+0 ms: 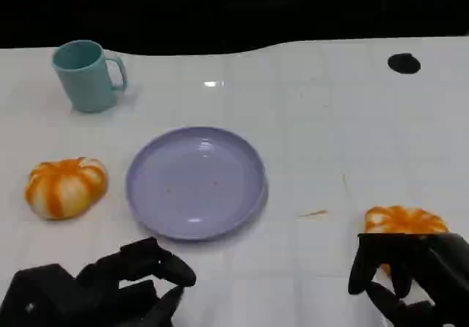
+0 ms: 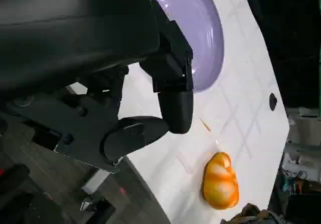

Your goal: Grasp the bread from the table and place it into the plate.

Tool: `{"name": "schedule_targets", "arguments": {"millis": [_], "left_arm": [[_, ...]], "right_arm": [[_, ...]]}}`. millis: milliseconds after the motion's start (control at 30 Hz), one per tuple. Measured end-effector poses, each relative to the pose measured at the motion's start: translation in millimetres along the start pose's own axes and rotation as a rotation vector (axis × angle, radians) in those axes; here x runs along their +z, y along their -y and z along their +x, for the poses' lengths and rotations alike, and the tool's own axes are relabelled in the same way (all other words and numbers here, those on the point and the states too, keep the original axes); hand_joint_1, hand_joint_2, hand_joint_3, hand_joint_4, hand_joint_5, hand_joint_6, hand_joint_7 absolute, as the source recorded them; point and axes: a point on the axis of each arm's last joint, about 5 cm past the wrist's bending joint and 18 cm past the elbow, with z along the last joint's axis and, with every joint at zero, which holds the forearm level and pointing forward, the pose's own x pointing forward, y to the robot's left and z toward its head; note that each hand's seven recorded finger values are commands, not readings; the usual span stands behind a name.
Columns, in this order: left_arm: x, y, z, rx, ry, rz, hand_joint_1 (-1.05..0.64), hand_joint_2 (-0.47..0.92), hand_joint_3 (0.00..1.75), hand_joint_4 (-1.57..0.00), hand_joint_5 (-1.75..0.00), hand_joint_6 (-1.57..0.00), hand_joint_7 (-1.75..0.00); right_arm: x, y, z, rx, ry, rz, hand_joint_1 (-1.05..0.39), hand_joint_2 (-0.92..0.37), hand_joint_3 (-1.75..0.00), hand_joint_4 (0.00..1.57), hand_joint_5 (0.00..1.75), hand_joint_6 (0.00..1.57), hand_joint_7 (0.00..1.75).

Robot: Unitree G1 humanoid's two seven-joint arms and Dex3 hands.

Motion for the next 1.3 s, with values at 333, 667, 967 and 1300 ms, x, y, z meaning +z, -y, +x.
{"name": "schedule_targets", "arguments": {"millis": [333,667,967,1300], "left_arm": [[0.0,0.8,0.4,-0.004,0.0,0.001,-0.25,0.76,0.73,-0.66,-1.75,-0.61,-1.3],[0.4,0.7,0.8,-0.004,0.002,0.002,-0.24,0.77,0.71,-0.66,-1.75,-0.6,-1.3],[0.6,0.5,1.3,-0.004,0.003,0.006,-0.24,0.77,0.71,-0.67,-1.75,-0.61,-1.3],[-0.2,0.1,1.6,-0.003,0.001,0.008,-0.25,0.77,0.7,-0.67,-1.75,-0.61,-1.31]], "right_arm": [[-0.1,0.1,0.1,0.0,-0.001,0.0,-0.07,-0.25,-1.25,0.93,1.74,0.93,1.24],[-1.0,-0.4,0.6,0.002,-0.004,0.001,-0.07,-0.25,-1.25,0.94,1.74,0.94,1.23],[-2.2,-1.0,0.6,0.005,-0.009,0.002,-0.08,-0.26,-1.24,0.94,1.74,0.94,1.22],[1.3,2.5,2.4,-0.009,-0.024,-0.015,-0.12,-0.31,-1.03,0.93,1.55,0.95,0.92]]}}
